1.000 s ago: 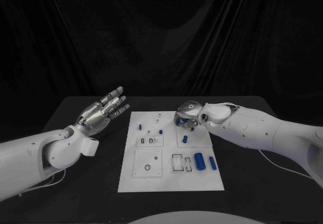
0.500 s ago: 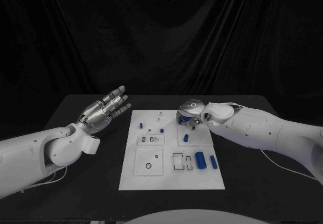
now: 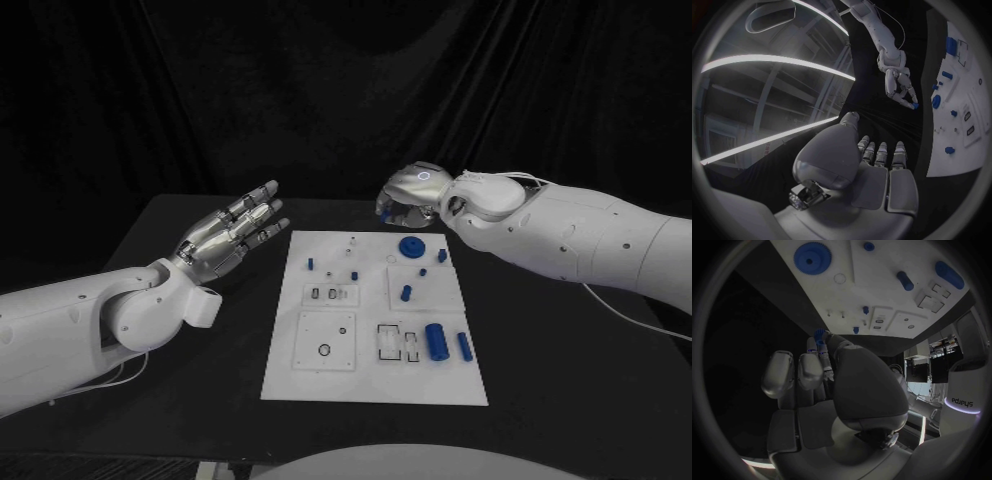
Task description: Assemble the parts on the task board
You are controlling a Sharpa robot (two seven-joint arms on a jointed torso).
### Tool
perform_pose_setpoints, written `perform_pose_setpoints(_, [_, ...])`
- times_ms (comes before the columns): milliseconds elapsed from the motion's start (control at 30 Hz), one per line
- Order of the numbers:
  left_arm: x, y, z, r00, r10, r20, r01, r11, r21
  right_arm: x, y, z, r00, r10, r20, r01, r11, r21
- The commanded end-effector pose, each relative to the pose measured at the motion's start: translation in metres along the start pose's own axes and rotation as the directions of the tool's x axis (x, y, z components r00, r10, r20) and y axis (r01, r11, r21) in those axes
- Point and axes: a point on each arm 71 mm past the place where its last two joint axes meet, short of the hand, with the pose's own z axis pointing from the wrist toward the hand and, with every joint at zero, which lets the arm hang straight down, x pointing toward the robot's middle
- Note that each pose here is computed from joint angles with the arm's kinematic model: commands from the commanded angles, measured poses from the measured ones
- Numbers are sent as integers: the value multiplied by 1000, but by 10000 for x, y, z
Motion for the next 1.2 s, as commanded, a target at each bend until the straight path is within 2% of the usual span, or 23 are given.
perform_pose_setpoints(33, [28, -51, 2, 997, 79, 4, -79, 996, 50, -35, -16, 16, 999, 13, -35, -11, 999, 51])
perform_pose_setpoints(367, [34, -161, -106, 958, 283, 36, -286, 947, 144, -92, 43, 93, 999, 11, -33, -10, 999, 48])
perform_pose_setpoints(633, [51, -176, -87, 939, 341, 46, -344, 922, 178, -37, 31, 101, 1000, 12, -28, -10, 998, 64])
perform_pose_setpoints(833, [93, -186, -106, 902, 431, 16, -425, 883, 200, 8, 39, 87, 1000, 16, -24, -14, 997, 71])
perform_pose_setpoints(1200, [118, -168, -108, 893, 450, -22, -438, 878, 193, 65, 48, 84, 999, 22, -39, -19, 998, 66])
